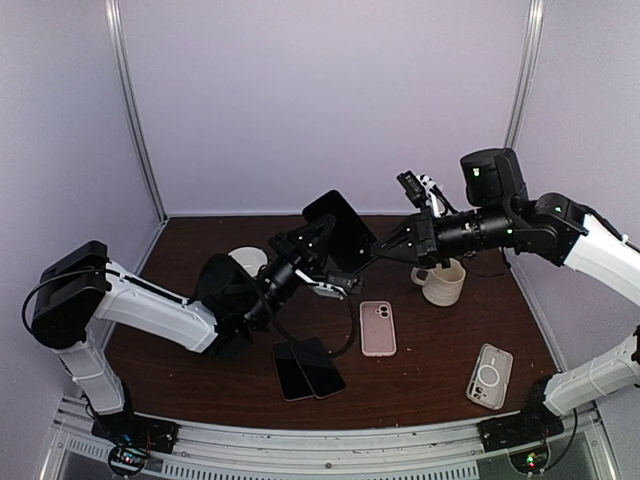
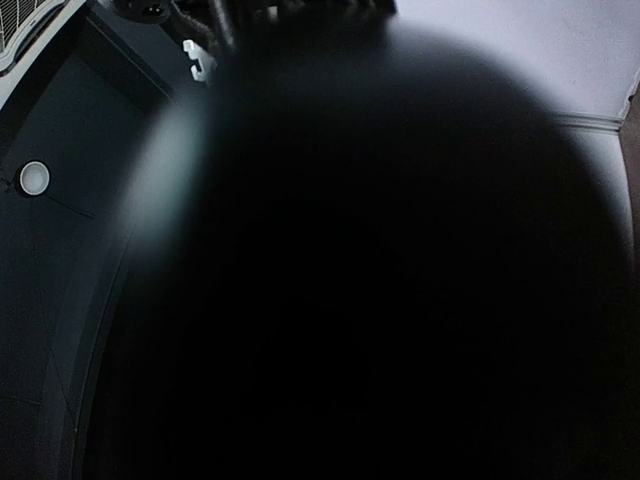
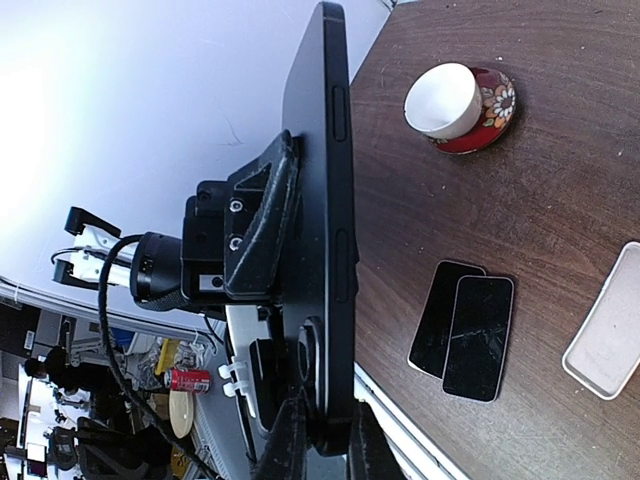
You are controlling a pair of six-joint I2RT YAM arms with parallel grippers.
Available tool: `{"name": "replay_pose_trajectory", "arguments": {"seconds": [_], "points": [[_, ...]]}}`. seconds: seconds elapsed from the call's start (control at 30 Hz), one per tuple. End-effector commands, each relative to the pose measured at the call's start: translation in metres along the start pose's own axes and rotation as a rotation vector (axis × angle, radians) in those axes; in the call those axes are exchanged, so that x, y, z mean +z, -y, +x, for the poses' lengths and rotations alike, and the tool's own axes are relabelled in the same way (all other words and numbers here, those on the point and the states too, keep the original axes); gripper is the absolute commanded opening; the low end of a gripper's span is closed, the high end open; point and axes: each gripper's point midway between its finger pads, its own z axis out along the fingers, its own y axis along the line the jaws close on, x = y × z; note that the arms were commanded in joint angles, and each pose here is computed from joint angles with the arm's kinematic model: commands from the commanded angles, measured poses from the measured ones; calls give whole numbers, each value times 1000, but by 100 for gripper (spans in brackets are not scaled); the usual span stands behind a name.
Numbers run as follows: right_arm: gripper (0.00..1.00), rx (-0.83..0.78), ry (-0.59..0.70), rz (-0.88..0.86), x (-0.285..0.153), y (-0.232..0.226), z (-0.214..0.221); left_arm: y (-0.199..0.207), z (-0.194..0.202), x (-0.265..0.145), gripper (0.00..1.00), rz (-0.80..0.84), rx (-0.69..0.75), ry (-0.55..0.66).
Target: Put the phone into the phone case
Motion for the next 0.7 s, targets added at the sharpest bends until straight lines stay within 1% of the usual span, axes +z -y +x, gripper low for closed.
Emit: {"name": "replay_pose_trajectory", "arguments": {"seconds": [0.0,0.1,0.17,0.23,0.27,0.33,0.4,0.47,0.53,0.57,0.6,0.67], "points": [[8,-79,57,-44,-1,-15,-12,8,-11,-2,0,31,25,13],[36,-124,97,-37,-10,-19,-19,12,-15,-4,0,50,6,12],[53,-189,139,-6,-23,-20,-25,16,-16,-5,0,81,-37,-7],[68,-281,181,27,-40,-21,-30,30,-11,-4,0,181,-111,-63],[74,-326,194,37,-49,-20,-32,36,-6,-5,0,237,-173,-99],[81,-406,234,58,-67,-19,-38,48,-6,-11,0,377,-307,-124],[85,-506,257,68,-82,-23,-41,55,-18,-23,0,569,-488,-100],[88,-593,270,83,-94,-27,-41,50,-32,-39,0,788,-761,-90],[90,-654,273,99,-102,-28,-40,31,-42,-47,0,961,-1066,-116],[90,-673,276,103,-103,-28,-40,21,-50,-50,0,1023,-1206,-96],[90,-683,278,107,-103,-26,-39,11,-56,-51,0,1061,-1355,-103],[89,-660,298,135,-100,-19,-43,-1,-63,-50,0,1076,-1551,-117]]}}
